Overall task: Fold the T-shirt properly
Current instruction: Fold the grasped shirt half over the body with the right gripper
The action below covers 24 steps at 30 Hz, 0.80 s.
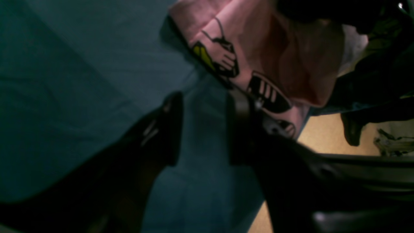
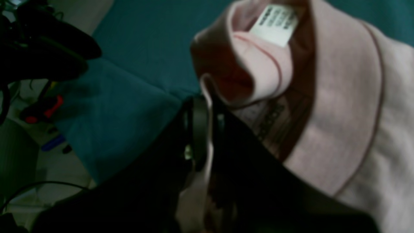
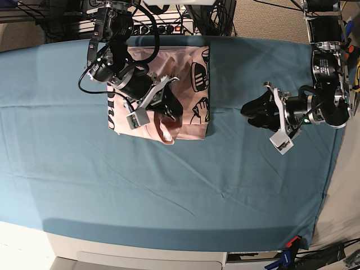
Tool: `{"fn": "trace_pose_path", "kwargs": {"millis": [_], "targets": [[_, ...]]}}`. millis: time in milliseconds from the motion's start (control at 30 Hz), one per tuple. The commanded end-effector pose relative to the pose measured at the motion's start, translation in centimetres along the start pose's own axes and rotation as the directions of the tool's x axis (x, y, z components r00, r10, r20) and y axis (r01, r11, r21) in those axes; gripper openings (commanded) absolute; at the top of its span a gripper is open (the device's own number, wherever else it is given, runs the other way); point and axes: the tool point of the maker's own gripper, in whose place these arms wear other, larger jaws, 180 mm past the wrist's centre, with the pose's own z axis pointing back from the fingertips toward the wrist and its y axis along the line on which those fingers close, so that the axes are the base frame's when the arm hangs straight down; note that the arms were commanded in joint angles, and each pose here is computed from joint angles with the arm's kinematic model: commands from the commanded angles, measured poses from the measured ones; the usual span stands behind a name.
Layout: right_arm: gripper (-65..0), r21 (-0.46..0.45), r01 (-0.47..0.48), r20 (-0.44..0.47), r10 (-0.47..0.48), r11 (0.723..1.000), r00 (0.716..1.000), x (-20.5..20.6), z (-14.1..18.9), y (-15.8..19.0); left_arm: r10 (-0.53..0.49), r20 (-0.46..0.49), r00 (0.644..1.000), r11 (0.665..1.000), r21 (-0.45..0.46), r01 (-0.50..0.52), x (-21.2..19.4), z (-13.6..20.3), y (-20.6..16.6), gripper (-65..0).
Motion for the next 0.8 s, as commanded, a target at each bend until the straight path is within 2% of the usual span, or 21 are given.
{"fn": "trace_pose_path", "kwargs": {"millis": [0, 300, 467, 500, 600, 633, 700, 767], "targets": [[-65.0, 0.031, -0.006, 0.065, 0.004, 0.999, 0.998, 1.7, -0.1, 0.9, -0.031, 0.039, 0.999, 1.000, 0.004, 0.031, 1.4, 0.6, 0.1, -42.0], [-65.0, 0.075, -0.059, 0.007, 0.058, 0.995, 0.998, 0.8, -1.2, 2.9, -0.031, 0.039, 0.999, 1.000, 0.004, 0.031, 1.4, 0.6, 0.1, -42.0], [-65.0, 0.060, -0.079, -0.018, 0.080, 0.995, 0.997, 0.4, -1.4, 2.8, -0.031, 0.039, 0.999, 1.000, 0.004, 0.031, 1.4, 0.6, 0.1, -42.0], [-60.7, 0.056, -0.082, -0.021, 0.083, 0.995, 0.996, 0.3, -1.4, 2.7, -0.031, 0.039, 0.999, 1.000, 0.004, 0.031, 1.4, 0.6, 0.1, -42.0], [-37.0, 0.066, -0.107, -0.013, 0.108, 0.992, 0.994, 0.7, -1.4, 2.8, -0.031, 0.039, 0.999, 1.000, 0.004, 0.031, 1.4, 0.6, 0.1, -42.0], [-32.9, 0.067, -0.113, -0.006, 0.114, 0.991, 0.993, 1.0, -1.5, 2.8, -0.031, 0.039, 0.999, 1.000, 0.003, 0.031, 1.4, 0.6, 0.1, -42.0], [-32.1, 0.070, -0.124, 0.015, 0.123, 0.990, 0.992, 1.9, -1.6, 2.8, -0.031, 0.039, 0.999, 1.000, 0.004, 0.031, 1.4, 0.6, 0.1, -42.0], [-32.1, 0.121, -0.113, 0.070, 0.106, 0.986, 0.992, 3.4, -1.6, 3.8, -0.031, 0.039, 0.999, 1.000, 0.003, 0.031, 1.4, 0.6, 0.0, -42.0]]}}
